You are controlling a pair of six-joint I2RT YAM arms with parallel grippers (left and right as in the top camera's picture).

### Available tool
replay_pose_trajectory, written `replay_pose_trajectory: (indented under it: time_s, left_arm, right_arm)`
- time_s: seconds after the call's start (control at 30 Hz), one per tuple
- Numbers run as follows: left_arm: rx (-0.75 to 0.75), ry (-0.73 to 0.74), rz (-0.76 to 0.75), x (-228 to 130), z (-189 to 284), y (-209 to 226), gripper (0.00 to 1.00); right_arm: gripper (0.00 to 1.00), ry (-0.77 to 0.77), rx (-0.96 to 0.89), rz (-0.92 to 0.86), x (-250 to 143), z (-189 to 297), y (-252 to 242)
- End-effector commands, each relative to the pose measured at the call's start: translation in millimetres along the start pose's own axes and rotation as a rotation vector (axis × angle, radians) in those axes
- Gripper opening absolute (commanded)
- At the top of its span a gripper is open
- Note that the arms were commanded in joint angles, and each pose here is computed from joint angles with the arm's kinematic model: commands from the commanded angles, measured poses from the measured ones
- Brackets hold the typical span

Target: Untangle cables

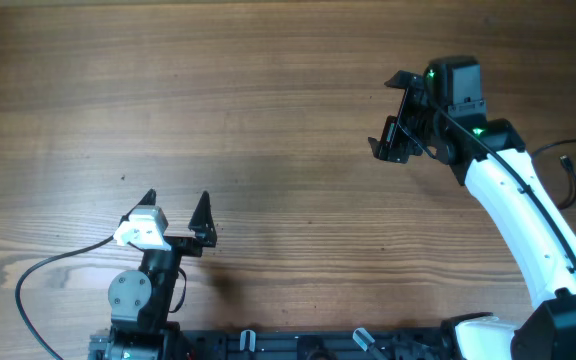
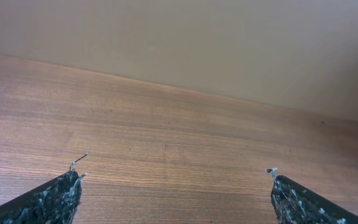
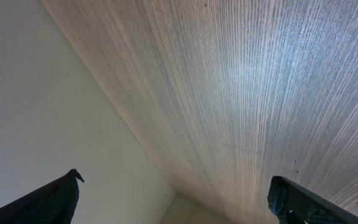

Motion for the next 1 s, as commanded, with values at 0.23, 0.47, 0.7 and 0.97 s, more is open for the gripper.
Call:
replay_pose_trajectory:
  time_s: [0.23,0.47,0.7,0.97]
  left_arm:
    - [0.018,-0.004,0.009,-0.8,0.3,2.3,1.00]
    - [0.018,-0.004,0.009,-0.8,0.3,2.3,1.00]
    - [0.018,-0.004,0.009,-0.8,0.3,2.3,1.00]
    - [0.018,-0.004,0.009,-0.8,0.3,2.3,1.00]
  right_arm:
    - [1.00,-0.018,0.007,-0.008,0.6,-2.4,2.2]
    - [1.00,-0.018,0.007,-0.008,0.6,-2.4,2.2]
    - [1.00,-0.018,0.007,-0.008,0.6,-2.4,2.1]
    - [1.00,-0.113,-0.002,-0.008,10.2,-1.9,-2.1]
Point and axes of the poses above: each gripper's point midway between its finger pads, its own z axis back along the fingers, its own y axis along the line the jaws close on, x = y × z, the point moved 9 cm from there along z, back along the fingers, and after that the axes turned 3 degrees about -z, right-handed, at the moved point
